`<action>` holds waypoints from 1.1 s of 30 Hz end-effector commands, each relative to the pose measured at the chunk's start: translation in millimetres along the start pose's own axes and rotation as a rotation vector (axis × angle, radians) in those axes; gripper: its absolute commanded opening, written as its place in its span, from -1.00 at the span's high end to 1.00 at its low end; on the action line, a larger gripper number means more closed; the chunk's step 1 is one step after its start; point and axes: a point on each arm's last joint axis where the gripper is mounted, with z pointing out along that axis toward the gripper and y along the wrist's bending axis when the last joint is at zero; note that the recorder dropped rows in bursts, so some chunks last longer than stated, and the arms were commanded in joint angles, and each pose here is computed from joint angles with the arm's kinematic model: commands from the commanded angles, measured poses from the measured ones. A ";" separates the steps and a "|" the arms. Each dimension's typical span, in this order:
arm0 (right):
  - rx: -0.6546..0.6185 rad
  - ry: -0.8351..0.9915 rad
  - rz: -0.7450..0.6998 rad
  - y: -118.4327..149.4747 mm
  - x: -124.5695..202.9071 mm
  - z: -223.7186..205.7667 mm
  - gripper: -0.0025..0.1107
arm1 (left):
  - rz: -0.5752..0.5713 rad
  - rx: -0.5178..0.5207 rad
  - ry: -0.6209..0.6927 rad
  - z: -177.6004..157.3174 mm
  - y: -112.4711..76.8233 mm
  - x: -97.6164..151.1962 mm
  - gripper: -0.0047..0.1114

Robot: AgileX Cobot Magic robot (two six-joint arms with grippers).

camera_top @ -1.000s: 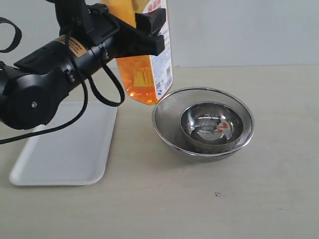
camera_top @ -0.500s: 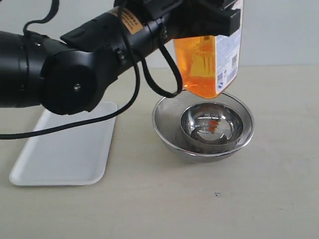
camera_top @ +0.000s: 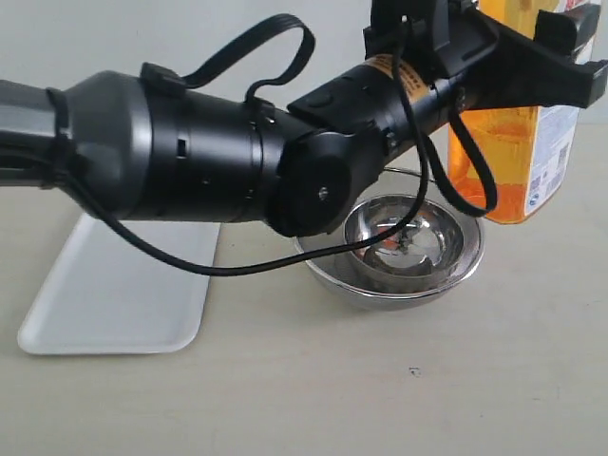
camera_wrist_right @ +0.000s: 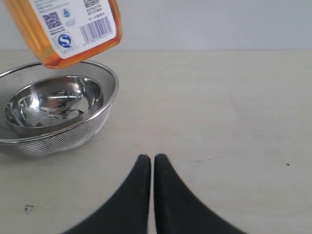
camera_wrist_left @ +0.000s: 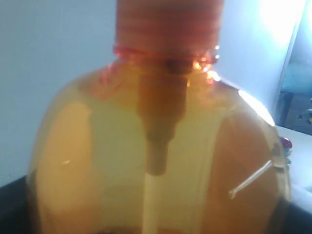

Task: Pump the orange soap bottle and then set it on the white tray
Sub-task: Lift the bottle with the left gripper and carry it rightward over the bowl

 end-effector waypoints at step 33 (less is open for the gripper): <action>0.001 -0.012 -0.001 -0.1 -0.9 -0.4 0.96 | 0.024 -0.088 -0.039 86.5 -12.6 76.1 0.84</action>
